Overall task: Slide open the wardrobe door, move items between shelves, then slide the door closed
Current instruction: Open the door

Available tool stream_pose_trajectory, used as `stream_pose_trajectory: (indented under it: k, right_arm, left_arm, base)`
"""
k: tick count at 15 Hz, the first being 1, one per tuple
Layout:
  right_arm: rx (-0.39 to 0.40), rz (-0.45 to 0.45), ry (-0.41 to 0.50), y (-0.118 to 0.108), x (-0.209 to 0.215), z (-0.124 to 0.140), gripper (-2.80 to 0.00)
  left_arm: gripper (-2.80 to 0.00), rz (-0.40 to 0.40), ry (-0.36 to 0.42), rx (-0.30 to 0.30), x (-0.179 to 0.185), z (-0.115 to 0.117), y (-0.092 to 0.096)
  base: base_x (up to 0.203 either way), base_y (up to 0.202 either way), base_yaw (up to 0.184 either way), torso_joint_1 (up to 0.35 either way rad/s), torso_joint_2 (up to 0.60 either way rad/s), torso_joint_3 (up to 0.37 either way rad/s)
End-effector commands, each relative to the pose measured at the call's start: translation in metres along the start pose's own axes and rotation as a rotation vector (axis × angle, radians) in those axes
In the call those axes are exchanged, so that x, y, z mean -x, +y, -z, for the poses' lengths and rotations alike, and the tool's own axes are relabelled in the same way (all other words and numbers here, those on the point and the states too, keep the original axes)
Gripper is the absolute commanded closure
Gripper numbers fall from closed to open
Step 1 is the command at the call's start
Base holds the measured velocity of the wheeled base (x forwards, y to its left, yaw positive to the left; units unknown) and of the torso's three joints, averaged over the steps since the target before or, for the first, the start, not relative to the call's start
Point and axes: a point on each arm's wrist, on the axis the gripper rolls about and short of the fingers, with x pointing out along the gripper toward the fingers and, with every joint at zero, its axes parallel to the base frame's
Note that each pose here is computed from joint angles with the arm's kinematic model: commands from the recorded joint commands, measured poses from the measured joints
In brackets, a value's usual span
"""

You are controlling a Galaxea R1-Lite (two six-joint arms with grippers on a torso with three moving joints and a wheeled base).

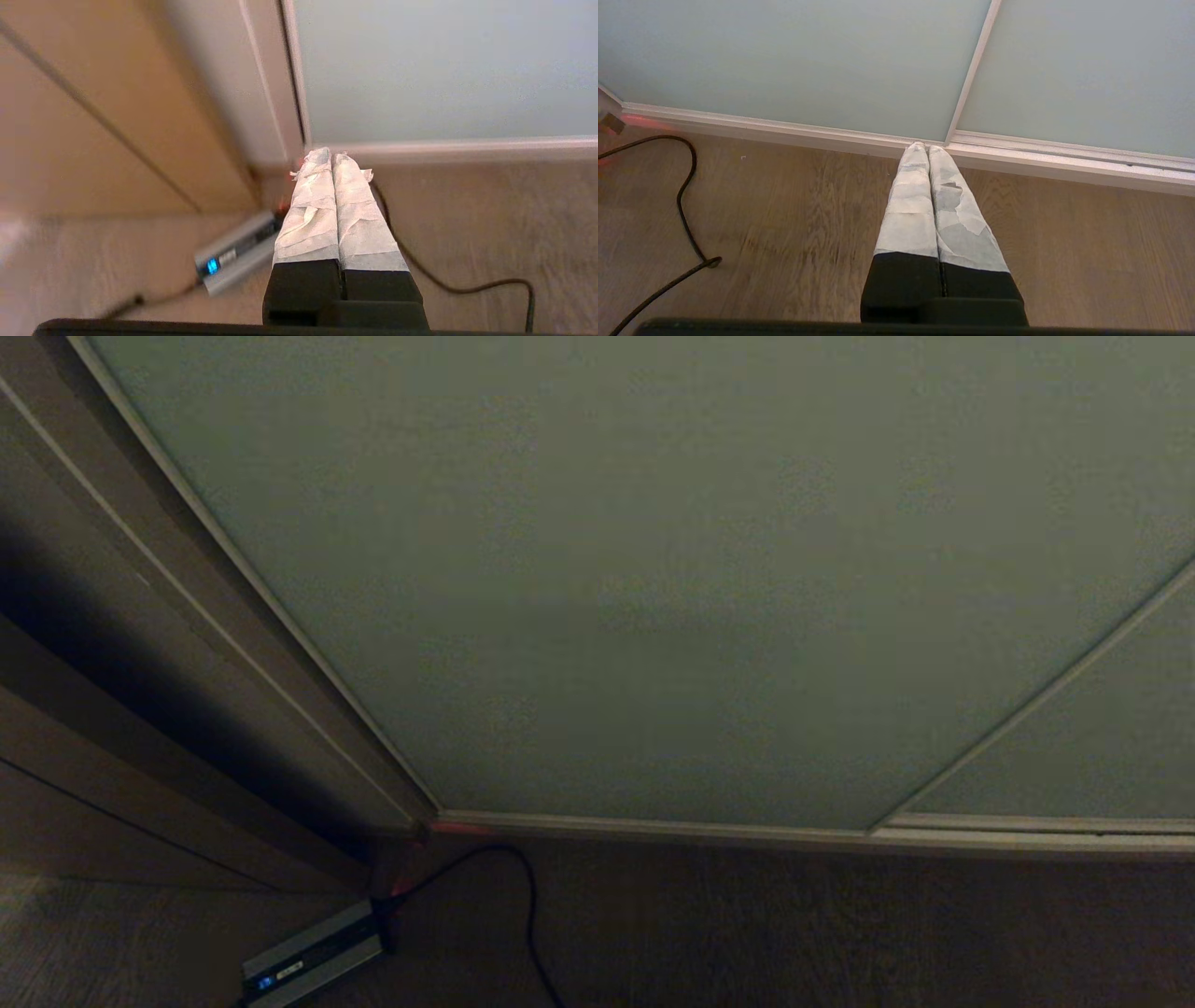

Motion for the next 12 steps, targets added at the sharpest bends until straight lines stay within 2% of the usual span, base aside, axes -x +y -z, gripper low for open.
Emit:
stream_pose_trajectory:
  k: [1,3,5,8,12]
  right_arm:
    - [0.0,-0.002,0.003,0.0,0.0,0.001,0.0]
    - [0.0,0.0,0.003,0.0,0.0,0.001,0.0]
    - [0.0,-0.001,0.003,0.0,0.0,0.001,0.0]
    - [0.0,0.0,0.003,0.0,0.0,0.001,0.0]
    - [0.0,0.0,0.003,0.0,0.0,0.001,0.0]
  left_arm:
    - [0.0,-0.005,-0.069,-0.005,-0.005,-0.052,0.006]
    - [0.0,-0.029,-0.145,0.009,-0.018,-0.108,0.013]
    - [0.0,-0.099,-0.212,0.047,-0.041,-0.145,0.019]
    - [0.0,-0.193,-0.363,0.084,-0.074,-0.181,0.026]
    - [0.0,-0.28,-0.459,0.112,-0.114,-0.21,0.032]
  base:
    - [0.0,0.0,0.0,0.0,0.0,0.0]
    - [0.0,0.0,0.0,0.0,0.0,0.0]
    - [0.0,0.0,0.0,0.0,0.0,0.0]
    - [0.0,0.0,0.0,0.0,0.0,0.0]
    - [0.0,0.0,0.0,0.0,0.0,0.0]
